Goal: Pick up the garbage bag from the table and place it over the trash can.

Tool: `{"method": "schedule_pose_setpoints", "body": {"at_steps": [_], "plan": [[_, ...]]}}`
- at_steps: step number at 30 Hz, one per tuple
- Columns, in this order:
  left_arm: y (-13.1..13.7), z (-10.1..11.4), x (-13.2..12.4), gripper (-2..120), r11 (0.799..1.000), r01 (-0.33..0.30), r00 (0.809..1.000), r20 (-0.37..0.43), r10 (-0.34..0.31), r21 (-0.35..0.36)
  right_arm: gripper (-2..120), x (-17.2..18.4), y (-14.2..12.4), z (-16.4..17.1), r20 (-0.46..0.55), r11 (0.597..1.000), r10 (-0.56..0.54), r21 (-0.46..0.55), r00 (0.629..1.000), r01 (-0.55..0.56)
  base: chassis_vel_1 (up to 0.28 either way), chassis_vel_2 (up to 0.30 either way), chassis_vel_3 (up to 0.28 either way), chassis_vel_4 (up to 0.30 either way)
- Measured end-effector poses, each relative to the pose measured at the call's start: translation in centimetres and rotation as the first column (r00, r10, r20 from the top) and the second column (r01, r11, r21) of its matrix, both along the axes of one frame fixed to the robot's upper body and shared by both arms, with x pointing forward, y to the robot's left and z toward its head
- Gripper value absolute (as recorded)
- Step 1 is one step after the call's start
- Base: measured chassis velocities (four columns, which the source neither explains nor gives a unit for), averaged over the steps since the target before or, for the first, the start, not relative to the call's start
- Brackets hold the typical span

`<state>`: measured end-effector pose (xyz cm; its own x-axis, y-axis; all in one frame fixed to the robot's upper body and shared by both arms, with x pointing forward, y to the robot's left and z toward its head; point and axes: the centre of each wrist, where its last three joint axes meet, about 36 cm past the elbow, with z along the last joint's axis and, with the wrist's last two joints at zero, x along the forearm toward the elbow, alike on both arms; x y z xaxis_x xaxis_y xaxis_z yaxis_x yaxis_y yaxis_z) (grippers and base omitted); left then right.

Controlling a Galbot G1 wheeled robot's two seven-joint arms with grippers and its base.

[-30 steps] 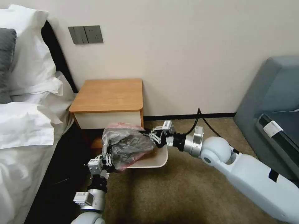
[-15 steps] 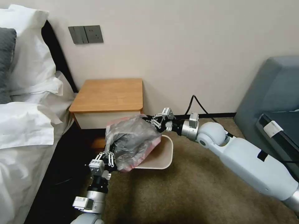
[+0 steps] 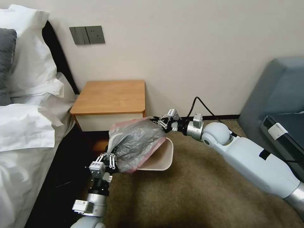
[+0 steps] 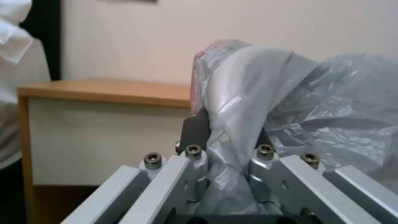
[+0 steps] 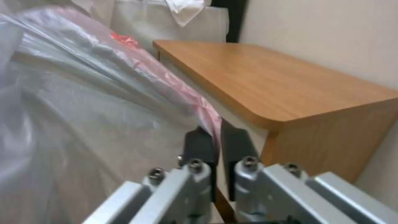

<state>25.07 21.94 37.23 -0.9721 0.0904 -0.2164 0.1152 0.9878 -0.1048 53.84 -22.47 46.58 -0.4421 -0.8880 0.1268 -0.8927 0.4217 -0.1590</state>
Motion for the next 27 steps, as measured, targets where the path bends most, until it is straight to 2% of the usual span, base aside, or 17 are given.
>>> {"method": "schedule_pose_setpoints", "body": {"at_steps": [3,4,6,8,12,15,16,19,20,21,22,25,26,27], "plan": [[0.0,-0.4,0.1,7,1.000,-0.017,0.999,-0.038,0.017,-0.008,22,-1.5,-0.5,1.1,0.001,1.000,0.013,0.017,1.000,-0.013,0.000,0.000,0.000,0.000],[0.0,-0.4,0.1,7,1.000,-0.017,0.999,-0.038,0.017,-0.008,22,-1.5,-0.5,1.1,0.001,1.000,0.013,0.017,1.000,-0.013,0.000,0.000,0.000,0.000],[0.0,-0.6,0.2,7,1.000,-0.022,0.998,-0.051,0.022,-0.009,30,-2.4,-1.0,1.8,0.011,1.000,0.023,0.022,1.000,-0.023,0.000,0.000,0.000,0.000],[0.0,-0.9,0.3,7,1.000,-0.029,0.997,-0.069,0.029,-0.011,42,-3.4,-1.6,2.6,0.022,0.999,0.031,0.028,0.999,-0.031,0.000,0.000,0.000,0.000],[0.1,-1.1,0.3,7,0.999,-0.035,0.996,-0.084,0.034,-0.017,51,-4.2,-2.1,3.4,0.034,0.999,0.031,0.043,0.999,-0.033,0.000,0.000,0.000,0.000],[0.1,-1.4,0.3,7,0.998,-0.049,0.994,-0.101,0.046,-0.028,65,-6.1,-3.0,5.0,0.070,0.996,0.019,0.085,0.997,-0.025,0.000,0.000,0.000,0.000],[0.1,-1.4,0.3,7,0.998,-0.049,0.994,-0.101,0.046,-0.028,65,-6.1,-3.0,5.0,0.070,0.996,0.019,0.085,0.997,-0.025,0.000,0.000,0.000,0.000],[-0.1,-1.3,0.5,7,0.997,-0.064,0.992,-0.108,0.059,-0.042,80,-8.2,-3.0,5.5,0.078,0.991,-0.018,0.134,0.997,0.007,0.000,0.000,0.000,0.000],[-0.1,-1.3,0.5,7,0.997,-0.064,0.992,-0.108,0.059,-0.042,80,-8.2,-3.0,5.5,0.078,0.991,-0.018,0.134,0.997,0.007,0.000,0.000,0.000,0.000],[-0.1,-1.2,0.6,7,0.996,-0.076,0.991,-0.110,0.070,-0.050,86,-9.6,-2.5,5.4,0.047,0.984,-0.054,0.172,0.997,0.045,0.000,0.000,0.000,0.000],[-0.1,-1.2,0.6,7,0.996,-0.076,0.991,-0.110,0.070,-0.050,86,-9.6,-2.5,5.4,0.047,0.984,-0.054,0.172,0.997,0.045,0.000,0.000,0.000,0.000],[-0.3,-0.6,0.8,7,0.990,-0.111,0.987,-0.124,0.100,-0.090,98,-14.7,0.5,5.3,-0.166,0.927,-0.209,0.279,0.964,0.249,0.000,0.000,0.000,0.000],[-0.3,-0.6,0.8,7,0.990,-0.111,0.987,-0.124,0.100,-0.090,98,-14.7,0.5,5.3,-0.166,0.927,-0.209,0.279,0.964,0.249,0.000,0.000,0.000,0.000],[-0.4,-0.3,0.8,7,0.986,-0.128,0.985,-0.132,0.114,-0.109,100,-17.0,2.4,6.2,-0.280,0.889,-0.274,0.292,0.920,0.353,0.000,0.000,0.000,0.000]]}}
